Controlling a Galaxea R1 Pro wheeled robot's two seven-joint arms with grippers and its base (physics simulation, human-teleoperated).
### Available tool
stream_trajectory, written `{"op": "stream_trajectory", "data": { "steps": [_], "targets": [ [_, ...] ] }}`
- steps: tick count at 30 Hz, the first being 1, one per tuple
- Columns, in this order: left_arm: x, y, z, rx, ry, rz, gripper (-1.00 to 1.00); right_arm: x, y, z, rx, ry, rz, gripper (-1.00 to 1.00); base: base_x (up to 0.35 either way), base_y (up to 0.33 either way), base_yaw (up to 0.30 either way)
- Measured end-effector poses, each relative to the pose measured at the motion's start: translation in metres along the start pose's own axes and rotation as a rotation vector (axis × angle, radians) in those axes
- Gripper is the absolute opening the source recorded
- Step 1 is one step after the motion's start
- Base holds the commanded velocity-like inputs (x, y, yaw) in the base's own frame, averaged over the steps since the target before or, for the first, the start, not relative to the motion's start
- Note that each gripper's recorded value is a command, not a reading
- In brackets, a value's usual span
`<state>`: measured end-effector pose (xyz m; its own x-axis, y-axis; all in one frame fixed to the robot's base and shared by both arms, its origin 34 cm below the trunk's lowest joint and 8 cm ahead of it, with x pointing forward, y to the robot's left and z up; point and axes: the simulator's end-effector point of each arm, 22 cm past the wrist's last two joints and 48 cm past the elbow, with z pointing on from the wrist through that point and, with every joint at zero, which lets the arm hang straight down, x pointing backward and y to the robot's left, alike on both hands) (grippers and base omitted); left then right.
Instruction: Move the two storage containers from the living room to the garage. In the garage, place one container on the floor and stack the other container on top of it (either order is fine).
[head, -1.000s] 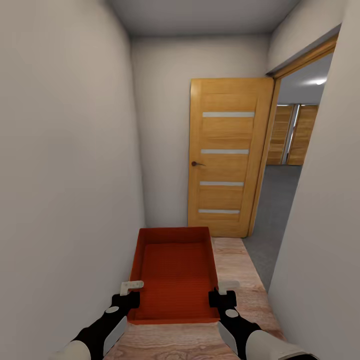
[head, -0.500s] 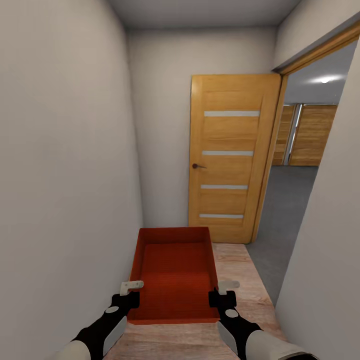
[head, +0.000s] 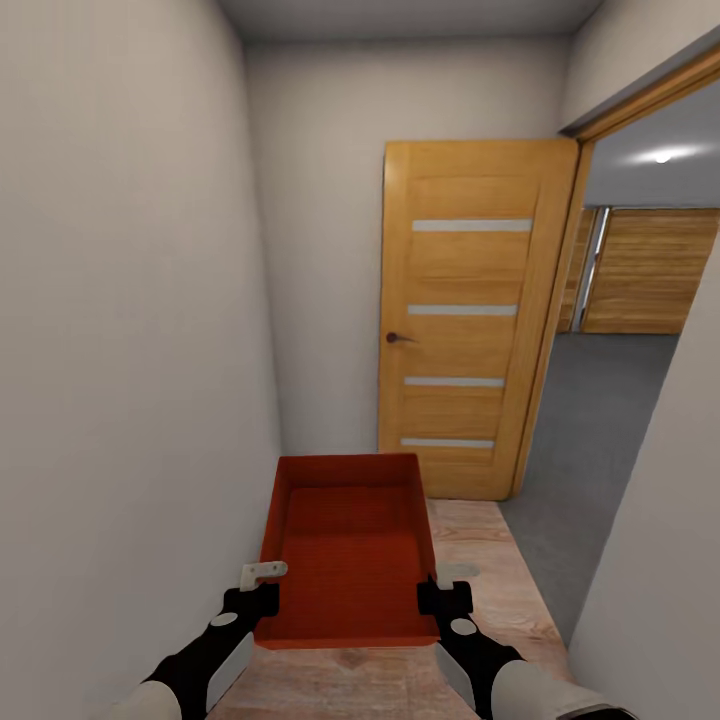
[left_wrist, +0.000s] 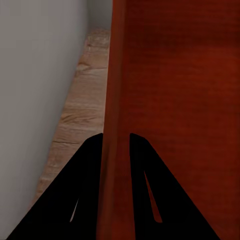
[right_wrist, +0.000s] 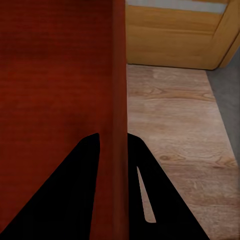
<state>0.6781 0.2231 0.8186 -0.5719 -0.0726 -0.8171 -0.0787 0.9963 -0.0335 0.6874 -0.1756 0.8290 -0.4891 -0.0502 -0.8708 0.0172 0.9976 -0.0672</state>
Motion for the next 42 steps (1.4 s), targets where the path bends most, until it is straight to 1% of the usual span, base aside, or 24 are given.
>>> {"op": "stream_trajectory", "data": {
  "steps": [8, 12, 22, 42],
  "targets": [
    [-0.0001, -0.0002, 0.0000, 0.000, 0.000, 0.000, -1.00, -0.0001, -0.0002, 0.0000, 0.000, 0.000, 0.000, -1.00, 0.323, 0.000, -0.001],
    [0.0003, -0.0006, -0.0001, -0.001, 0.000, -0.001, -1.00, 0.0000, -0.0006, 0.0001, 0.000, 0.000, -0.002, -1.00, 0.323, 0.000, -0.111],
    [-0.0001, -0.0008, -0.0002, -0.002, -0.001, -0.002, -1.00, -0.0005, -0.0009, 0.0003, 0.000, -0.001, -0.003, -1.00, 0.323, 0.057, -0.266],
    [-0.0002, -0.0007, -0.0002, -0.002, -0.001, -0.002, -1.00, -0.0005, -0.0007, 0.0002, 0.000, -0.001, -0.003, -1.00, 0.323, 0.151, -0.284]
  ]
}}
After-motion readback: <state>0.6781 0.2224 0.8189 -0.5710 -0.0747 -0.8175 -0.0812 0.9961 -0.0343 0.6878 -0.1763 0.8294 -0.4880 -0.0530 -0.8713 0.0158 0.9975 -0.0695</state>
